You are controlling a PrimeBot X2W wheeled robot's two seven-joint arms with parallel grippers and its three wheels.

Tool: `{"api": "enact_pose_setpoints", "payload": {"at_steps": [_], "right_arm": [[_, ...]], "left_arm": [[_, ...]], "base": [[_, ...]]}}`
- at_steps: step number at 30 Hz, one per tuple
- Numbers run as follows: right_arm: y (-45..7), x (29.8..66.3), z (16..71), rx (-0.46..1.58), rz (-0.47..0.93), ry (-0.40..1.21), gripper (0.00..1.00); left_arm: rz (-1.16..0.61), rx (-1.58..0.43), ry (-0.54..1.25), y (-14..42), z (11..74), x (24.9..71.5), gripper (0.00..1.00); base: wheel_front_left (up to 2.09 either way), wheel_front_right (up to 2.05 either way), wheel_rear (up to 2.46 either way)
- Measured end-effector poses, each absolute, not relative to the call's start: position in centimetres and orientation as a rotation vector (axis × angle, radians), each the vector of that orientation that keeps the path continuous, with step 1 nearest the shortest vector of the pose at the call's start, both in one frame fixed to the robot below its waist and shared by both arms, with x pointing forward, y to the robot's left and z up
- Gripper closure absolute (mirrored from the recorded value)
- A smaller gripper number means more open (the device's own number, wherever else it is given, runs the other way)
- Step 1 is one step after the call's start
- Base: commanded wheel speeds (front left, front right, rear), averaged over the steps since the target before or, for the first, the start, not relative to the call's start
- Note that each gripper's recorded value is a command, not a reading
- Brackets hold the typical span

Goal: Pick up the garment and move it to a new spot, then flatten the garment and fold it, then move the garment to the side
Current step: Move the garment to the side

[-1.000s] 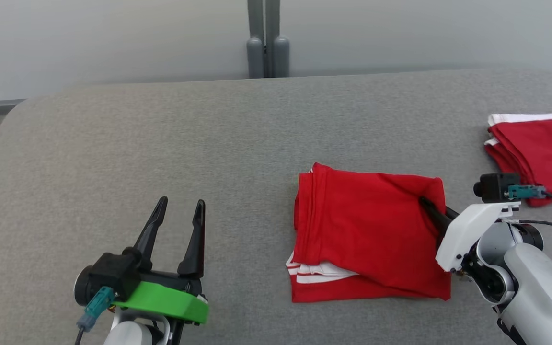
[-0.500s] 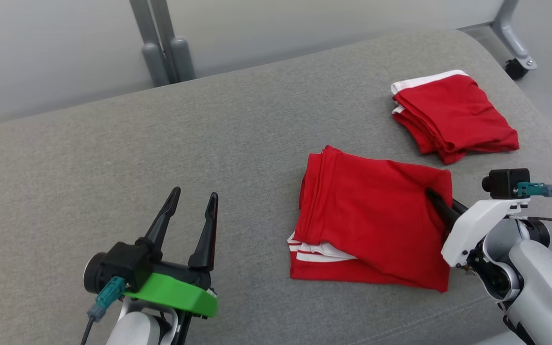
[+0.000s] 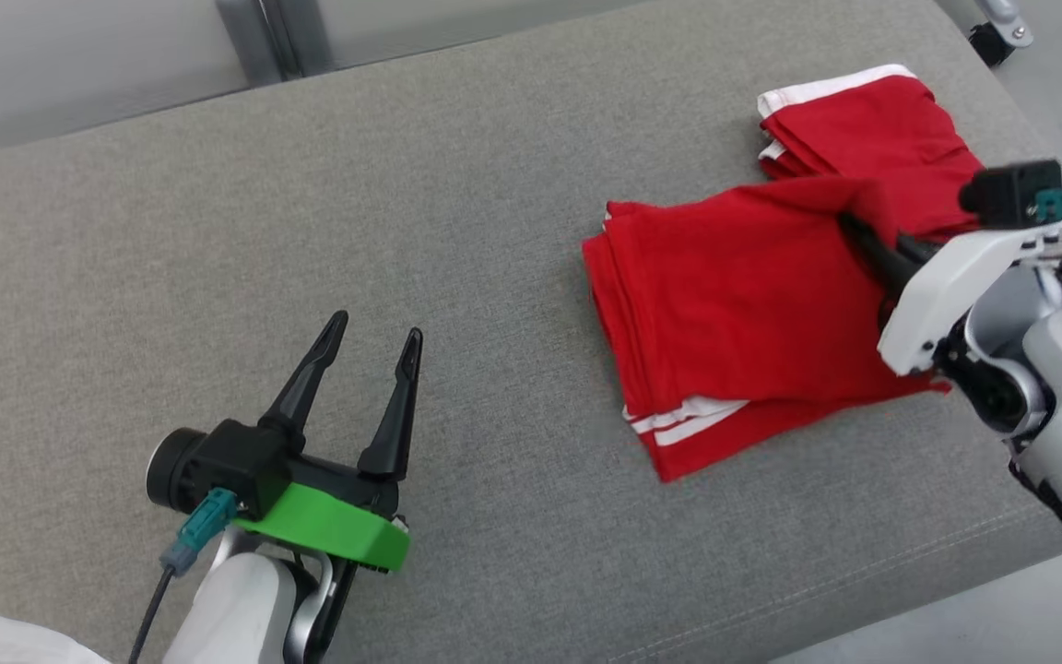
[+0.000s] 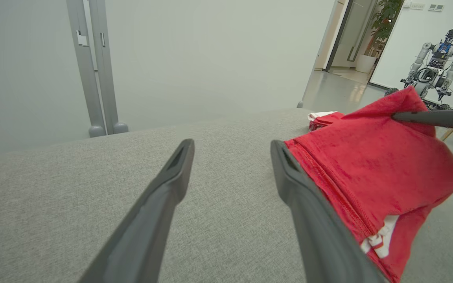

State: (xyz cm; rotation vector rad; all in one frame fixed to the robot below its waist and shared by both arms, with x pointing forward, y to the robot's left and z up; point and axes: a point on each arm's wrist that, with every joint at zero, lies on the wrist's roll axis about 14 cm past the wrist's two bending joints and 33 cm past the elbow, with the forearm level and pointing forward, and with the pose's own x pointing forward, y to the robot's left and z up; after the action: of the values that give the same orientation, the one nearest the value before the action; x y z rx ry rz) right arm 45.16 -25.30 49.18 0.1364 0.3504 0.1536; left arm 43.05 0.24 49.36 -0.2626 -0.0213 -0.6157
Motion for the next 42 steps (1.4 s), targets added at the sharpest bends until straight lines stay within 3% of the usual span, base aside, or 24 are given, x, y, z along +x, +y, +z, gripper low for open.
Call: {"api": "enact_pose_setpoints", "payload": {"at_steps": [12,20,29,30,31,32,42], "right_arm": [[-29.9,52.7,49.2,-0.046,0.134,0.471,1.00],[-34.1,55.5,48.9,-0.106,0.066,0.517,1.00],[-37.1,56.7,44.3,-0.188,-0.003,0.605,1.00],[-37.5,56.9,43.9,-0.193,-0.015,0.603,0.68],[-37.6,57.2,43.7,-0.200,-0.021,0.593,0.21],[-37.7,57.4,43.4,-0.204,-0.027,0.588,0.00],[-38.8,57.7,45.7,-0.302,-0.065,0.462,0.00]], "left_arm": [[-0.562,-0.265,0.057,2.2,44.8,46.4,0.00],[-0.497,-0.263,0.116,4.3,41.8,47.1,0.00],[-0.478,-0.258,0.149,5.1,39.8,47.9,0.00],[-0.471,-0.256,0.154,5.3,39.6,47.9,0.00],[-0.464,-0.254,0.156,5.6,39.5,47.9,0.00],[-0.456,-0.252,0.158,5.9,39.4,47.9,0.00],[-0.422,-0.244,0.123,6.9,41.2,47.7,0.00]], "base": [[0.00,0.00,0.00],[0.00,0.00,0.00],[0.00,0.00,0.00],[0.00,0.00,0.00],[0.00,0.00,0.00],[0.00,0.00,0.00],[0.00,0.00,0.00]]}}
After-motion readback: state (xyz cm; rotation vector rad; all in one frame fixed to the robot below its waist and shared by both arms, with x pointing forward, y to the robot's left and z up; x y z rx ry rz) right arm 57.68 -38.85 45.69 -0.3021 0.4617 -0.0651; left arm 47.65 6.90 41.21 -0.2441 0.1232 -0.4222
